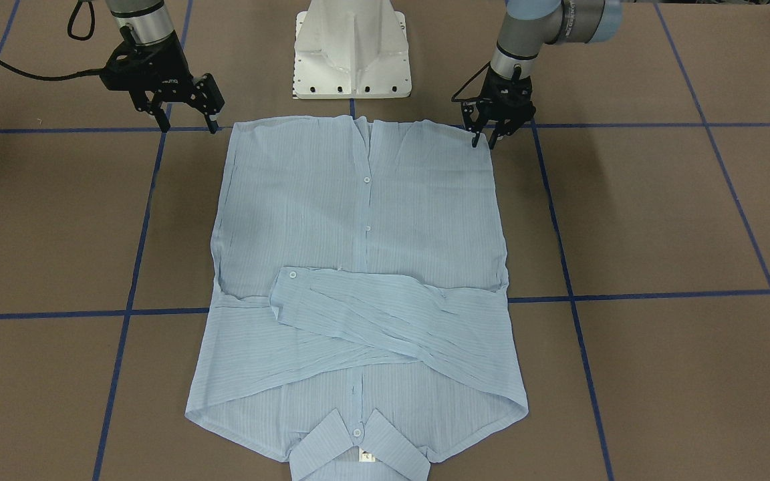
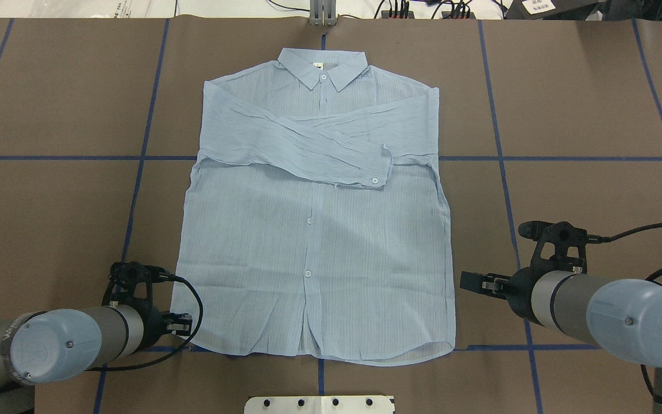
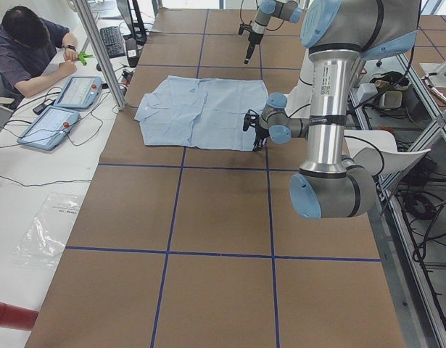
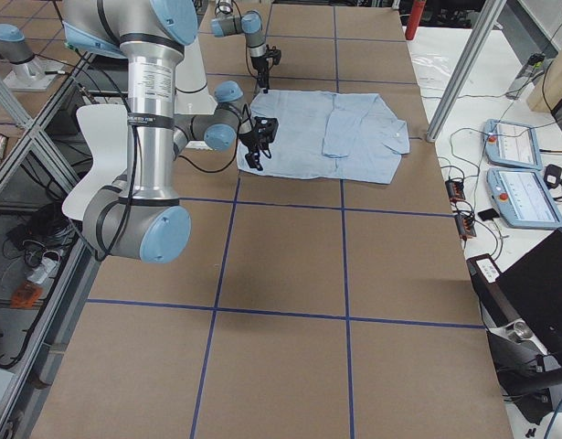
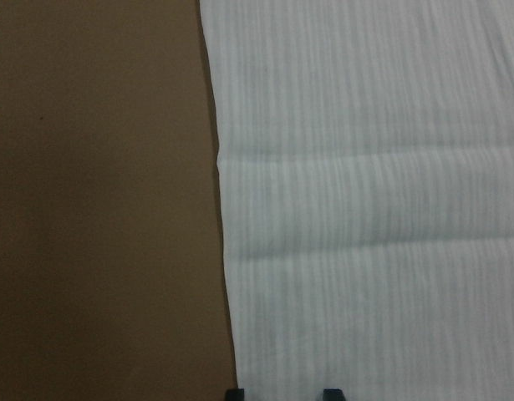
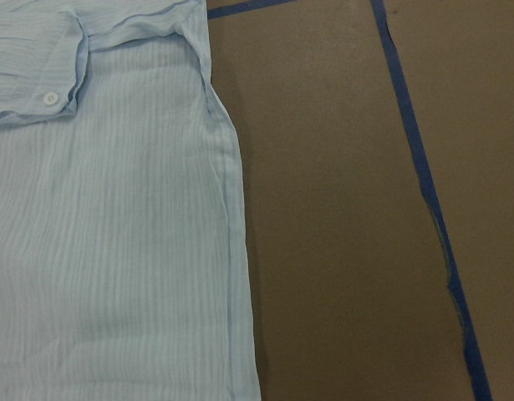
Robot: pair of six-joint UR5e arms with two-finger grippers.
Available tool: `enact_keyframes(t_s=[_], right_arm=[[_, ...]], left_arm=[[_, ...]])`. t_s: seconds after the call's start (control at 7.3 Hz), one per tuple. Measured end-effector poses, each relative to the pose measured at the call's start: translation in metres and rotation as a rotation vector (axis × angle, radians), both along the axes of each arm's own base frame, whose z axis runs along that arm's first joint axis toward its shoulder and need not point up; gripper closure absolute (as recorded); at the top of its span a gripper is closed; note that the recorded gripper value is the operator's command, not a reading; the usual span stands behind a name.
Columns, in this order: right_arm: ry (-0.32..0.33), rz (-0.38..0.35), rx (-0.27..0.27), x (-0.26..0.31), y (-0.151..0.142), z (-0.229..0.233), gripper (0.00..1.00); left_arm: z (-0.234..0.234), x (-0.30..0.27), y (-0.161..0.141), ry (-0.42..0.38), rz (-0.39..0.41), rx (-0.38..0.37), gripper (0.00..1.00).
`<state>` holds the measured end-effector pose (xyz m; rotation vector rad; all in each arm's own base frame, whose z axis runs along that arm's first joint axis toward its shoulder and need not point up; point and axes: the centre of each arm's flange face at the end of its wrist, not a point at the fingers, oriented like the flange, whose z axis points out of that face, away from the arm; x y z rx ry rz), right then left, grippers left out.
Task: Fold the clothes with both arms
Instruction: 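Grasp the hem corners nearest the robot with both grippers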
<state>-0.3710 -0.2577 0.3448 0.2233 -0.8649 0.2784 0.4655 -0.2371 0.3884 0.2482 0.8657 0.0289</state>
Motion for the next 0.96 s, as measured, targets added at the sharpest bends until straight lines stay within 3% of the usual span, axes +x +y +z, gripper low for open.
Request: enact_keyframes(t_s=[0.14, 0.96], right_arm=[[0.000, 0.000, 0.000, 0.000, 0.000, 0.000, 0.00], [-0.005, 0.034, -0.019, -0.012, 0.009, 0.007, 0.02]], left_arm=[[-0.001, 0.000, 0.001, 0.002, 0.001, -0.001, 1.00], [-0.028, -0.008, 0.003, 0.057, 0.001, 0.011, 1.00]])
